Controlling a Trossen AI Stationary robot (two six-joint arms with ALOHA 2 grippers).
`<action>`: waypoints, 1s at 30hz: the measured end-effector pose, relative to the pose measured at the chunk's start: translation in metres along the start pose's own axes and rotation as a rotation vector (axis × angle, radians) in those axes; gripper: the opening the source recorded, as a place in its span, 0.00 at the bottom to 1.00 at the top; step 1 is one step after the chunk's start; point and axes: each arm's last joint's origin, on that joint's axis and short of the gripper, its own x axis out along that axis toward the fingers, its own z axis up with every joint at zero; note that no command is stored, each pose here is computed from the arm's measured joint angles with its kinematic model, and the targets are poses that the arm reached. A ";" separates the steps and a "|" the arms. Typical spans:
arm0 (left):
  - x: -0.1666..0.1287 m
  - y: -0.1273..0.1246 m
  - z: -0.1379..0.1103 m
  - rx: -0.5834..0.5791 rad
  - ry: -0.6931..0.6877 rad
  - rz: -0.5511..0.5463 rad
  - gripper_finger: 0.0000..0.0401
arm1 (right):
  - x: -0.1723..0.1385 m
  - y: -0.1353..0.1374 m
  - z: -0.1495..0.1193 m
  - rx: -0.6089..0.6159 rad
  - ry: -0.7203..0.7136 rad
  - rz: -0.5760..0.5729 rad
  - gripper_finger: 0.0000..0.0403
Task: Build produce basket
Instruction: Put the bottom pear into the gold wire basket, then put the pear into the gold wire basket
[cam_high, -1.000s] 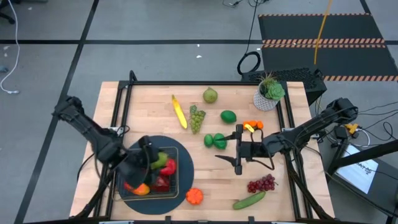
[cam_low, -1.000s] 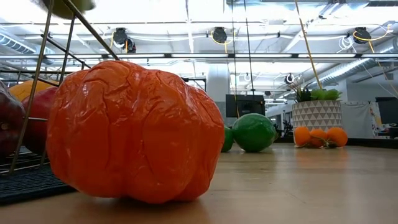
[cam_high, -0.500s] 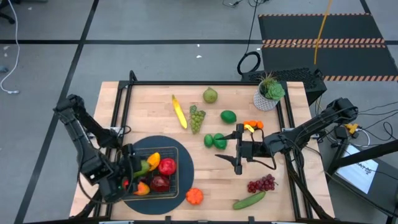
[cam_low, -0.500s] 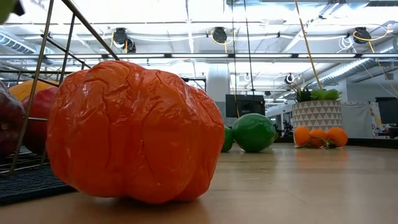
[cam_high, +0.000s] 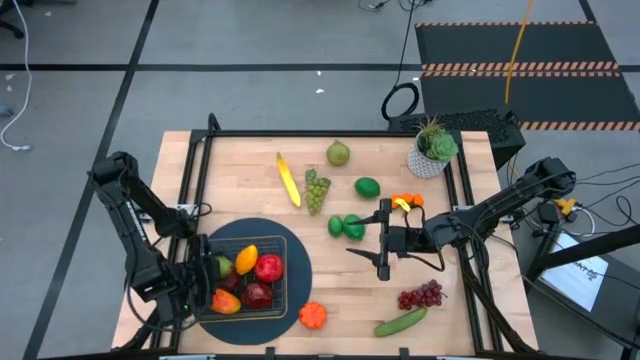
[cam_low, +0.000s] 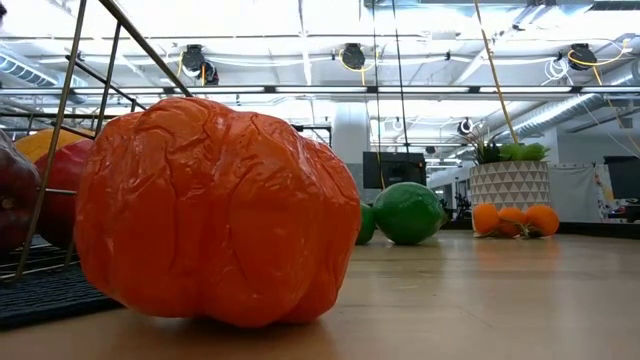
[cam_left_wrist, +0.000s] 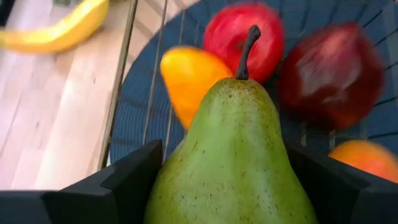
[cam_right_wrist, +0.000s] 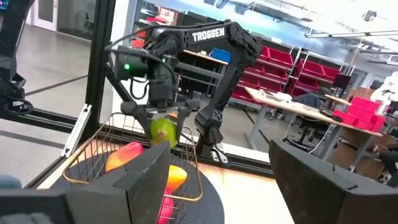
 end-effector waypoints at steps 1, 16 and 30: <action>0.002 0.001 -0.002 -0.004 0.015 0.005 0.76 | 0.000 0.000 0.000 0.000 0.000 0.000 0.66; 0.004 0.008 -0.009 -0.157 0.126 0.058 0.96 | 0.000 0.002 -0.004 0.019 0.036 0.012 0.66; -0.020 0.001 0.013 -0.111 0.046 -0.026 0.86 | 0.000 0.002 -0.004 0.018 0.038 0.013 0.66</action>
